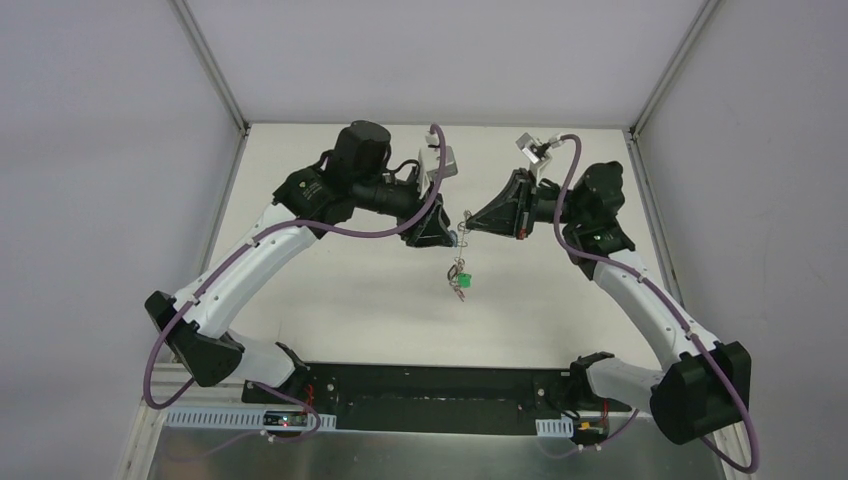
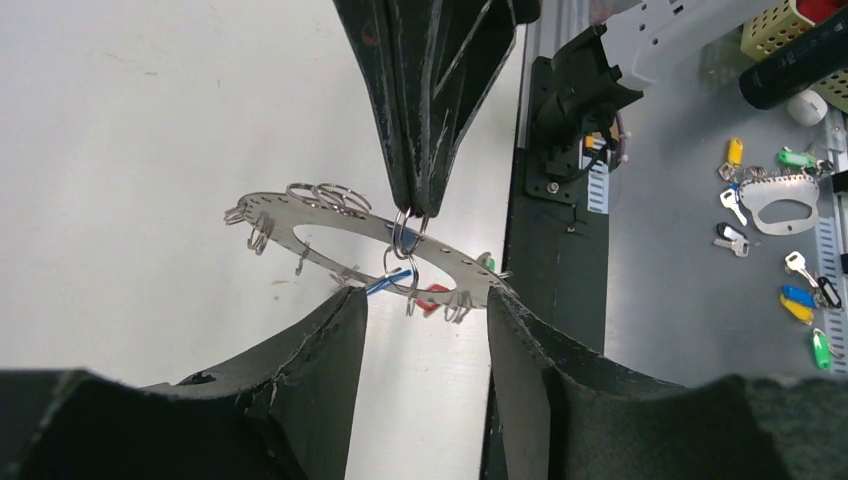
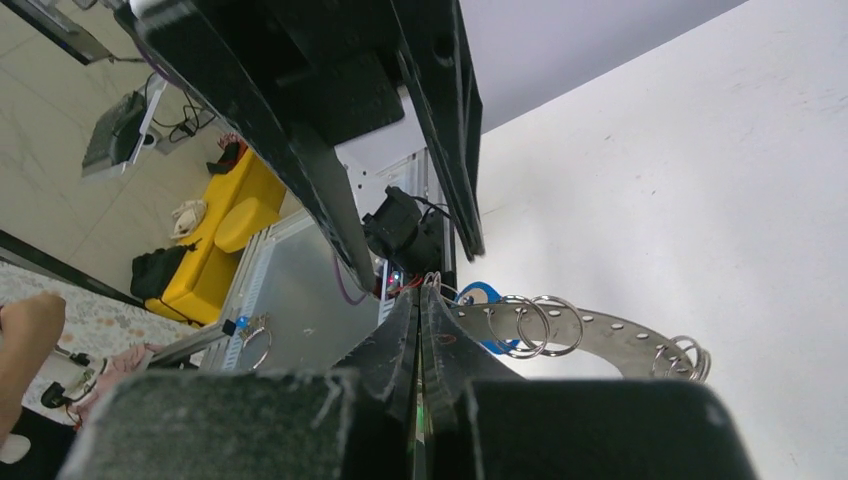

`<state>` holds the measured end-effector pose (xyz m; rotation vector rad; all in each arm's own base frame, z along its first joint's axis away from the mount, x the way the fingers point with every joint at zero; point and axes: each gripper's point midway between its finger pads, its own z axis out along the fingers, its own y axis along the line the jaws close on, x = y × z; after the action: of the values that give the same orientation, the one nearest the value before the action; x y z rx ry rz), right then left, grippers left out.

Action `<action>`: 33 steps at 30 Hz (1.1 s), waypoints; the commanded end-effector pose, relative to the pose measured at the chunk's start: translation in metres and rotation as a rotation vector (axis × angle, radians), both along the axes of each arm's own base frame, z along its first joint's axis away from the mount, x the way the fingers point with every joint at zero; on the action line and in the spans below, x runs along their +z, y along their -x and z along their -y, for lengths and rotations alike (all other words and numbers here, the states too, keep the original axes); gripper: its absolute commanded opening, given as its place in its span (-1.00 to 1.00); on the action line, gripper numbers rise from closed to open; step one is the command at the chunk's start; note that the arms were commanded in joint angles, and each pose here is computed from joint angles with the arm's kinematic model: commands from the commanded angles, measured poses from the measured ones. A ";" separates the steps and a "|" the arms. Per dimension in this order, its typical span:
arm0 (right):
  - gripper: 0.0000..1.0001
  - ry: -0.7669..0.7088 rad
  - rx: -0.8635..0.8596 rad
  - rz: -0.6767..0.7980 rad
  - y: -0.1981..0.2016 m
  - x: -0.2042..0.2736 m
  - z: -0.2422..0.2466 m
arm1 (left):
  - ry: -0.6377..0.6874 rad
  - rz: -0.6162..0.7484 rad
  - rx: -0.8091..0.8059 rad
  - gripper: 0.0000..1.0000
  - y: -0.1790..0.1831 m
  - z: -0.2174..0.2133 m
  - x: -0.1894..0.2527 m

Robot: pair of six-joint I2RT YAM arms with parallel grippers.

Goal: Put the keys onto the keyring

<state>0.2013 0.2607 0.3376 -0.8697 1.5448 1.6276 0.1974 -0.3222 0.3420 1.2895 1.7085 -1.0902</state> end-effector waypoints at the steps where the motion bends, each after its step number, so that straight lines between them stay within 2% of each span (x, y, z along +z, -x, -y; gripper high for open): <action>1: -1.00 -0.081 -0.017 0.064 -0.002 0.044 0.003 | 0.103 0.015 0.015 -0.03 -0.002 0.007 0.015; 10: -1.00 -0.131 -0.055 0.051 -0.005 0.054 0.010 | 0.125 0.009 0.007 -0.24 -0.001 0.011 0.011; 22: -1.00 -0.141 -0.067 0.060 -0.003 0.048 0.015 | 0.119 0.020 -0.038 -1.00 0.000 0.014 0.010; 33: -1.00 -0.158 -0.073 0.096 -0.003 0.043 0.016 | 0.084 -0.021 -0.119 -1.00 0.014 0.026 0.002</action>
<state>0.2127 0.2495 0.3602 -0.7400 1.4717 1.6615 0.1951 -0.3411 0.3293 1.2786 1.6761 -1.1892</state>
